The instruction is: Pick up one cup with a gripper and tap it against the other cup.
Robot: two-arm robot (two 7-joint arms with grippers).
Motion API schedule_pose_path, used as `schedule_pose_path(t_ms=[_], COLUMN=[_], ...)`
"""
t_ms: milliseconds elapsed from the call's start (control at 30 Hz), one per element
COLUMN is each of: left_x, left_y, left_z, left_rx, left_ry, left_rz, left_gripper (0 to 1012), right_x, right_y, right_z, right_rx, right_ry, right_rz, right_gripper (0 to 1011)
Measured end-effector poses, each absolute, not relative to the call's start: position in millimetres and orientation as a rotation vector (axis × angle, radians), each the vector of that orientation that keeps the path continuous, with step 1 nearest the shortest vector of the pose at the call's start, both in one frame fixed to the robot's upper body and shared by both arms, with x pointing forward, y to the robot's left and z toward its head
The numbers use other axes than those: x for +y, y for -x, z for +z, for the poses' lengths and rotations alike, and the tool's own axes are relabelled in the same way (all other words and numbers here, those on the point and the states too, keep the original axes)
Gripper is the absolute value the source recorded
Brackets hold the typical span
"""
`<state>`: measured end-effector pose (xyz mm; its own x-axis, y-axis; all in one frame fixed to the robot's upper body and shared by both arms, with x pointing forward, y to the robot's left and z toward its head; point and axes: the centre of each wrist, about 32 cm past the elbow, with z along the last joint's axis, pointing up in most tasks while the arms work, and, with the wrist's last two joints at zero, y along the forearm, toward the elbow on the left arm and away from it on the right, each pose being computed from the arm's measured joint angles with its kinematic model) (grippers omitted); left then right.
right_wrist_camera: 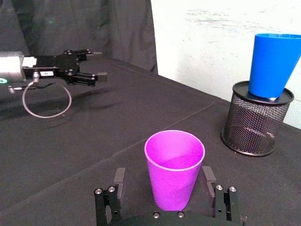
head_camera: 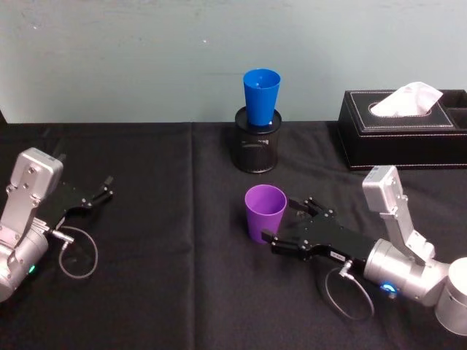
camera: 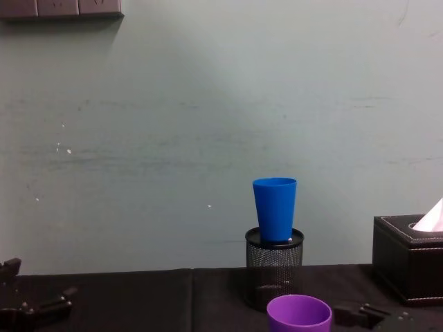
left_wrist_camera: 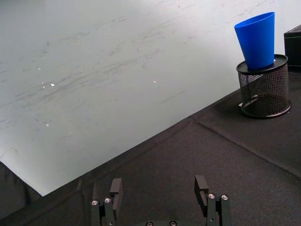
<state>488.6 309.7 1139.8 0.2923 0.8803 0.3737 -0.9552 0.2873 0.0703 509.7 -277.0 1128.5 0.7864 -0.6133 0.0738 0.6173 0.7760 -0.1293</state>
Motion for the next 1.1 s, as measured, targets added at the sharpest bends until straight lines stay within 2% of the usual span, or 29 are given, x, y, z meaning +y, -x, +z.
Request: schedule_pose_path(t_ms=[567, 1100], left_x=[309.7, 309.7], left_y=[-488.6, -488.6], left_z=[1139.8, 1139.8], left_rx=[-0.285, -0.285], left_ry=[-0.304, -0.304], left_rz=[1.248, 1.248], left_gripper=[1000, 1000], right_x=[-257.5, -250.9], right_y=[-539.5, -549.1], right_z=[1120.6, 1115.4], right_rx=[-0.037, -0.034], right_ry=[0.134, 0.117], right_rz=[-0.659, -0.668], right_gripper=[1003, 1003])
